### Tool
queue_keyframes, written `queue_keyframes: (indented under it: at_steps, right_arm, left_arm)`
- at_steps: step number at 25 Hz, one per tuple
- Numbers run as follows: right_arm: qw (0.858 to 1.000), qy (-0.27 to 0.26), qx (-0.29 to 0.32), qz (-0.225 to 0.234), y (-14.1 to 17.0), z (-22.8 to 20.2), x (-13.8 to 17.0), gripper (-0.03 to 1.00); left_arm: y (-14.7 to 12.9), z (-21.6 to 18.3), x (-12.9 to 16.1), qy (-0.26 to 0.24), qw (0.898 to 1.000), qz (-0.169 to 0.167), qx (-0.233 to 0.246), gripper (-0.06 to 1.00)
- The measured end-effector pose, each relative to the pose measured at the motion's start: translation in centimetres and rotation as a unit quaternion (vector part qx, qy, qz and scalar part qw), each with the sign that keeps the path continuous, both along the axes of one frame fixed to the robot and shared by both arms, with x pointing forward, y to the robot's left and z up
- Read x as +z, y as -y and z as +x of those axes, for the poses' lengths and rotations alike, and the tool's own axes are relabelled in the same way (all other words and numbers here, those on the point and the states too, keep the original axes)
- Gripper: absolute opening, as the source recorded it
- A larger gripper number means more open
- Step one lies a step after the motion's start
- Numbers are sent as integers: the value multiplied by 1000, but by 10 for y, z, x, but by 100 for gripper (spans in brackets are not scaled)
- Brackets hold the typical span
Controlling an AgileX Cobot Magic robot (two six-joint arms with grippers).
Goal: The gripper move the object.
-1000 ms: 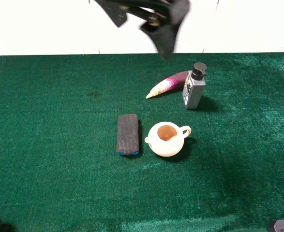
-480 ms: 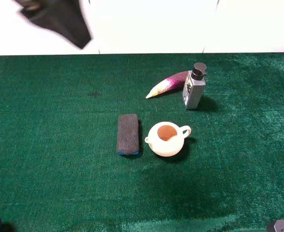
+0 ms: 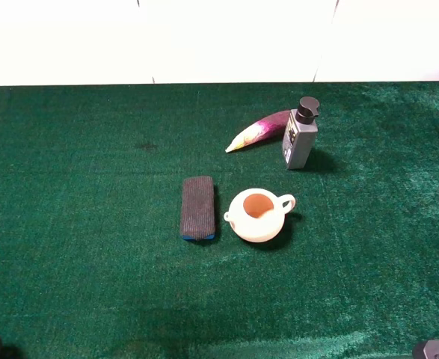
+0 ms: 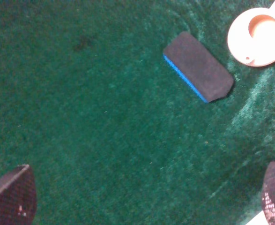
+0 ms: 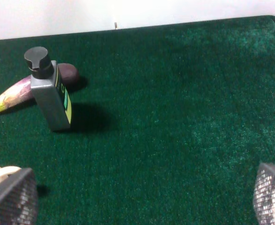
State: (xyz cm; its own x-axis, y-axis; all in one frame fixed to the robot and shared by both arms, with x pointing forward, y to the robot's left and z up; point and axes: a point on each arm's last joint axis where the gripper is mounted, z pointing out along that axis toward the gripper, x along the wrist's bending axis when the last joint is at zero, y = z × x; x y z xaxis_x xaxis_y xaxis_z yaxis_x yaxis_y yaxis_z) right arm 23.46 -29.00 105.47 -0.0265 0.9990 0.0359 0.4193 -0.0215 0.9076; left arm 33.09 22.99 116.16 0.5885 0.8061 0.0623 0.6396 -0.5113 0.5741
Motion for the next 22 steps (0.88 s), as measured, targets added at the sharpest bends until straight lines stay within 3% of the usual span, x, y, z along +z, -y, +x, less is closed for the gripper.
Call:
queue_keyframes:
  at_steps: [3,7,15,22]
  right_arm:
    - [1000,0,0,0,0,0,0,69]
    - [1000,0,0,0,0,0,0,69]
    - [1000,0,0,0,0,0,0,69]
    - [1000,0,0,0,0,0,0,69]
  left_arm:
    - [-19,-16,-8,20,1000,-7,10,97]
    - [-44,-32,-26,30,997,-13,67,97]
    - [-74,-70,-75,60,978,-44,194,97]
    - [-69,-85,-98,116,971,-58,202,97]
